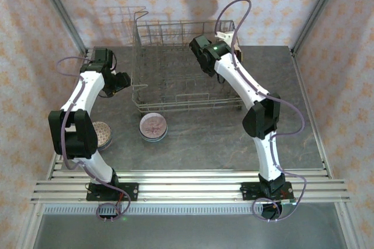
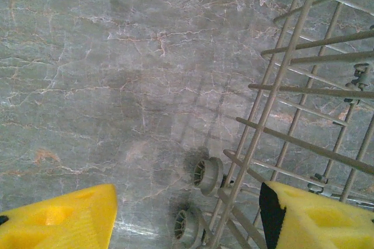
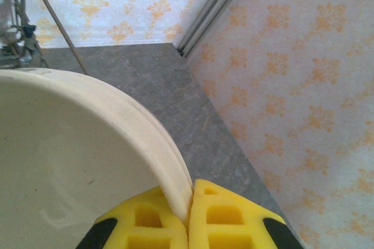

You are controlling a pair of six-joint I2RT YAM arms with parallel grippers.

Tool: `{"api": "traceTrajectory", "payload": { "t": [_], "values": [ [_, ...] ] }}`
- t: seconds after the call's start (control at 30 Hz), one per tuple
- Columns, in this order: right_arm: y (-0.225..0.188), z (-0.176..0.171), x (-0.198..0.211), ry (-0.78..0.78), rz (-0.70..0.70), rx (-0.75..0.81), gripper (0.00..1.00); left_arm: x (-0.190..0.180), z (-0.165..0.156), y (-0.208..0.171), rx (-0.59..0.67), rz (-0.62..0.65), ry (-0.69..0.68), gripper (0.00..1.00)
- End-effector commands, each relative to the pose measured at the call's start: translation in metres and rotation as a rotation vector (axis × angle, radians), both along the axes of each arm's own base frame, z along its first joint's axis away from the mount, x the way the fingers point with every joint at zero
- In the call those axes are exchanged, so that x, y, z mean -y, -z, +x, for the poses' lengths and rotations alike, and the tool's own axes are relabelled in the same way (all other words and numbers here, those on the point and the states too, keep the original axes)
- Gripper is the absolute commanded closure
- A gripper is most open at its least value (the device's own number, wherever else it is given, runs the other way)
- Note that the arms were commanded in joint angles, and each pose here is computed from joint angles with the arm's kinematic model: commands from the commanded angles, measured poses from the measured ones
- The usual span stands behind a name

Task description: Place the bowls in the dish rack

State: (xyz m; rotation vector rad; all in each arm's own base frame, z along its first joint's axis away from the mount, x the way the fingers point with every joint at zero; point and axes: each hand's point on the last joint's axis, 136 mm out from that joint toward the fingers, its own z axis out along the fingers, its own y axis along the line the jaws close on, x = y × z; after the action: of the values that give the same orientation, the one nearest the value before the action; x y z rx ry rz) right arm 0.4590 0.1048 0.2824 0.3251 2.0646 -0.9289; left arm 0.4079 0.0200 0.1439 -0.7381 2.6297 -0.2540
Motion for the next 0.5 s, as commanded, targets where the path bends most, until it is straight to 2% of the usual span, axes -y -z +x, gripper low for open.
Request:
{"api": "traceTrajectory", "payload": {
  "t": [0.0,0.23,0.47],
  "values": [
    [-0.021,-0.008,0.014,0.053,-0.115,0.047,1.00,0.030,-0.012,0.017,-0.070,-0.028,0.115,0.33],
    [-0.026,-0.018,0.025,0.072,-0.245,0.019,1.00,0.063,-0.026,0.022,-0.085,-0.071,0.188,0.35],
    [-0.024,-0.023,0.030,0.074,-0.319,-0.014,1.00,0.086,-0.037,0.018,-0.053,-0.121,0.199,0.36]
  ]
}}
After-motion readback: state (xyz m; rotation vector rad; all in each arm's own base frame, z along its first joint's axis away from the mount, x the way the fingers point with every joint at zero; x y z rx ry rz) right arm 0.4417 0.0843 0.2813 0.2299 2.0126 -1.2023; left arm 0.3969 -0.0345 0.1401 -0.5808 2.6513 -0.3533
